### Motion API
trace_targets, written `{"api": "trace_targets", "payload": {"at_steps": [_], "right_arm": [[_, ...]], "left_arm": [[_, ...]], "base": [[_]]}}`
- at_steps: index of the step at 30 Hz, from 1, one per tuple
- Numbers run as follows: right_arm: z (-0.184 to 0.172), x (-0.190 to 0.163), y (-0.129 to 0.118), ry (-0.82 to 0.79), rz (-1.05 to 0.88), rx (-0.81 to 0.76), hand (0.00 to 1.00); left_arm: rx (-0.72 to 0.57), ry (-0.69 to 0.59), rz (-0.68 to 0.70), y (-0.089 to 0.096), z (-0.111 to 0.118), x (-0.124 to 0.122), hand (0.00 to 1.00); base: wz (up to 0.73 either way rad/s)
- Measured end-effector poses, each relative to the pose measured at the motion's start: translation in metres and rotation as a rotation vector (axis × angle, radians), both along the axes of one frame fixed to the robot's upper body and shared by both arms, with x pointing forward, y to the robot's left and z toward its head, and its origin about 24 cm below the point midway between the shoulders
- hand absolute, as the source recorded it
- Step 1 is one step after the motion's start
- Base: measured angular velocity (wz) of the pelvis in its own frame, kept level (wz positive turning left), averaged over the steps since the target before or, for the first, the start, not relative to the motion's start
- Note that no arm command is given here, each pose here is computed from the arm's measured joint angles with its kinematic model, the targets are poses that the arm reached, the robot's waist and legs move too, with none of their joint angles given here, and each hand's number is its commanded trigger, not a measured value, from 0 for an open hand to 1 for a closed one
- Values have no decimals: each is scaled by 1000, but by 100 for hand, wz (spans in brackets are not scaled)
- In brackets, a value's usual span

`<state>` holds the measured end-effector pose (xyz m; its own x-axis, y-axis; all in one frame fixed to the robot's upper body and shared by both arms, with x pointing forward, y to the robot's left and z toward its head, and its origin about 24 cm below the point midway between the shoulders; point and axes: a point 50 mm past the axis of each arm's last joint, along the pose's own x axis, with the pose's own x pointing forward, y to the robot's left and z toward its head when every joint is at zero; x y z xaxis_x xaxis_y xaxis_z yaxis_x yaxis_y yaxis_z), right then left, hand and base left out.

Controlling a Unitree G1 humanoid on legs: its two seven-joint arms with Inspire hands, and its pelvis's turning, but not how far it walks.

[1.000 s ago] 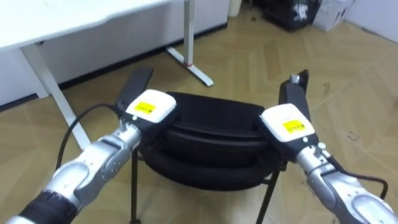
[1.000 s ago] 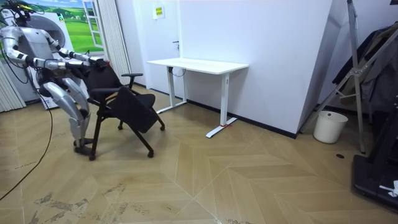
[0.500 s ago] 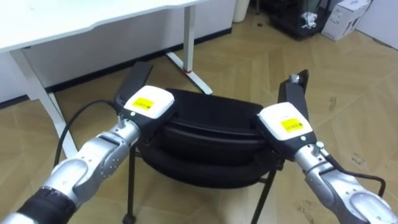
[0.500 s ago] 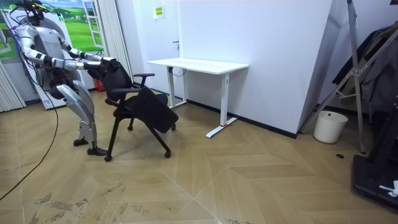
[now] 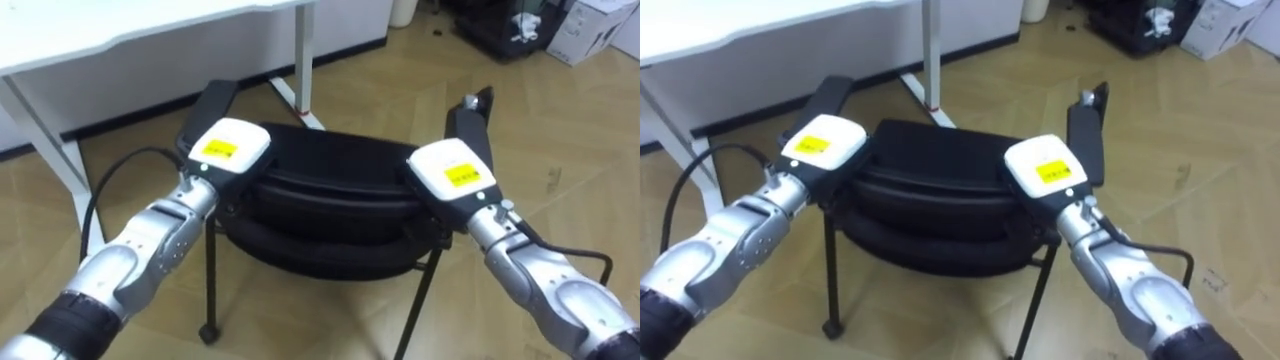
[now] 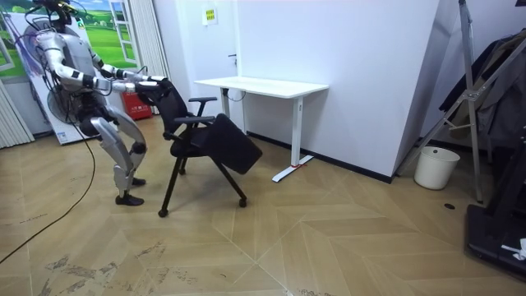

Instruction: Push chair

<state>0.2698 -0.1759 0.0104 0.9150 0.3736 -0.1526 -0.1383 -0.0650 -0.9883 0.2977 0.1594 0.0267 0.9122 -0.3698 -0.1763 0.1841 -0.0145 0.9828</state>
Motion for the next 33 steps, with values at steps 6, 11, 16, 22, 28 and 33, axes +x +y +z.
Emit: {"api": "trace_targets", "payload": {"at_steps": [6, 11, 16, 22, 28, 33], "right_arm": [[5, 3, 2, -22, 3, -8, 100], [6, 4, 1, -17, -1, -18, 100], [7, 3, 2, -14, -3, -18, 100], [8, 1, 6, -10, 15, -25, 100], [3, -2, 16, 37, 29, -7, 100], [7, 5, 18, 35, 51, 4, 100]], "left_arm": [[6, -23, 16, 2, 4, -1, 100], [4, -11, 28, 1, 3, -5, 100], [16, -1, 27, 0, 8, -4, 100], [26, 19, 28, 1, 10, -5, 100], [57, 20, 36, 10, 12, -11, 100], [66, -4, 54, 8, 16, -9, 100]], "base": [[1], [-2], [19], [22], [43], [57]]}}
